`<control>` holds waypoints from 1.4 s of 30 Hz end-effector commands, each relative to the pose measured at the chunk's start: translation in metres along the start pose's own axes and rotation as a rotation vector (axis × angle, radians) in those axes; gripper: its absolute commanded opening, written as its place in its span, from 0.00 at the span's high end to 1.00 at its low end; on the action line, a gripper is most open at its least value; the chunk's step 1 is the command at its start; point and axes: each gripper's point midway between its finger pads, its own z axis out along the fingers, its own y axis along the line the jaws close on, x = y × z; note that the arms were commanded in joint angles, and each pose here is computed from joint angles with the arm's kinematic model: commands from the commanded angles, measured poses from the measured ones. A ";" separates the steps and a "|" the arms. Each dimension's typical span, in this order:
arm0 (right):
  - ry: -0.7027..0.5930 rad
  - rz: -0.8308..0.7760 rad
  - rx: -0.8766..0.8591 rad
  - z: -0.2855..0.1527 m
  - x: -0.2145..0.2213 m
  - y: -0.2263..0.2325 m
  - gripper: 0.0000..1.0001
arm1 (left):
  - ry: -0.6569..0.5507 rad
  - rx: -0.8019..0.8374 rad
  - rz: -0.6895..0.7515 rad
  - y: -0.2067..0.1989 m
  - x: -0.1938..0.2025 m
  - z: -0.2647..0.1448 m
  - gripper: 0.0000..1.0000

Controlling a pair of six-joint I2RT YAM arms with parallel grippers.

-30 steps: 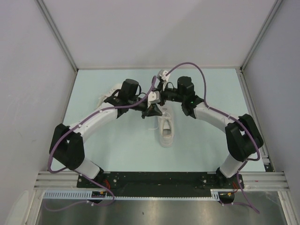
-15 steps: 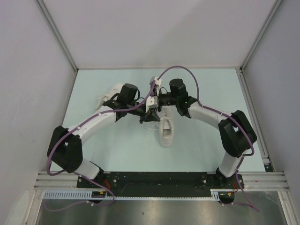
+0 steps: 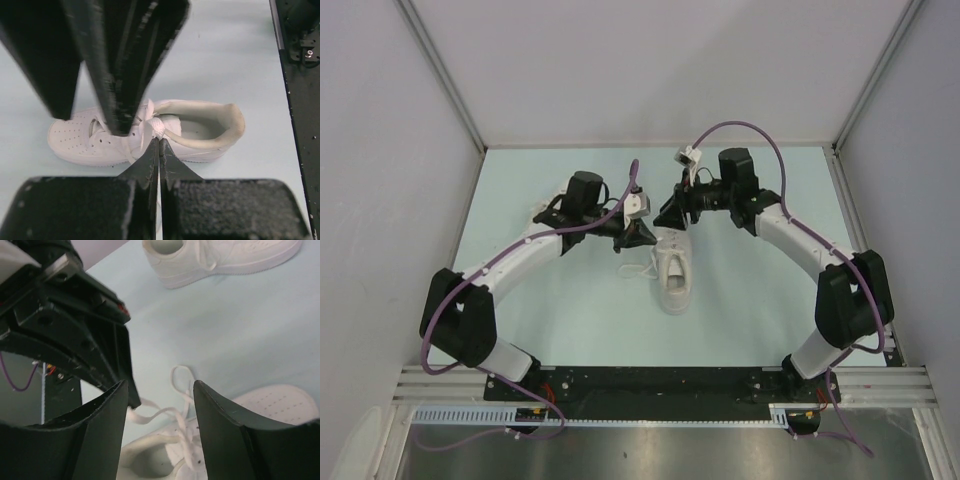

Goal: Tie the shoes

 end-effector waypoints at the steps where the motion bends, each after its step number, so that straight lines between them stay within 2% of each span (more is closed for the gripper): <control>1: 0.077 0.037 -0.089 -0.008 0.010 0.030 0.40 | -0.043 -0.001 0.065 0.009 -0.014 0.001 1.00; 14: 0.121 0.085 -0.107 -0.016 0.024 0.032 0.46 | -0.043 -0.013 0.076 0.013 -0.016 0.000 1.00; 21: 0.124 0.081 -0.108 -0.011 0.026 0.030 0.61 | -0.043 -0.013 0.081 0.014 -0.016 0.001 1.00; 26: 0.123 0.079 -0.112 -0.009 0.026 0.030 0.64 | -0.043 -0.011 0.080 0.015 -0.016 0.001 1.00; 29: 0.119 0.079 -0.117 -0.007 0.026 0.030 0.76 | -0.042 -0.007 0.078 0.015 -0.016 0.002 1.00; 30: 0.117 0.075 -0.119 -0.007 0.025 0.030 0.87 | -0.041 -0.009 0.078 0.015 -0.017 0.002 1.00; 32: 0.116 0.069 -0.110 -0.007 0.025 0.028 0.99 | -0.039 -0.009 0.078 0.015 -0.016 0.002 1.00; 33: 0.120 0.070 -0.110 -0.008 0.026 0.028 1.00 | -0.035 -0.009 0.073 0.015 -0.016 0.002 0.98; 35: 0.126 0.058 -0.100 -0.009 0.028 0.026 1.00 | 0.005 -0.023 0.037 0.017 -0.009 -0.004 0.74; 36: 0.132 0.062 -0.095 -0.012 0.029 0.026 1.00 | 0.018 -0.028 0.021 0.019 -0.005 -0.009 0.57; 39: 0.143 0.056 -0.090 -0.016 0.032 0.026 1.00 | 0.041 -0.068 -0.050 0.032 0.015 -0.041 0.50; 40: 0.143 0.054 -0.086 -0.017 0.031 0.026 1.00 | 0.062 -0.076 0.021 0.038 0.022 -0.051 0.50; 41: 0.143 0.048 -0.083 -0.018 0.031 0.024 1.00 | 0.132 -0.082 -0.014 0.037 0.045 -0.066 0.49; 42: 0.147 0.053 -0.082 -0.020 0.033 0.024 1.00 | 0.178 -0.068 0.105 0.040 0.056 -0.072 0.49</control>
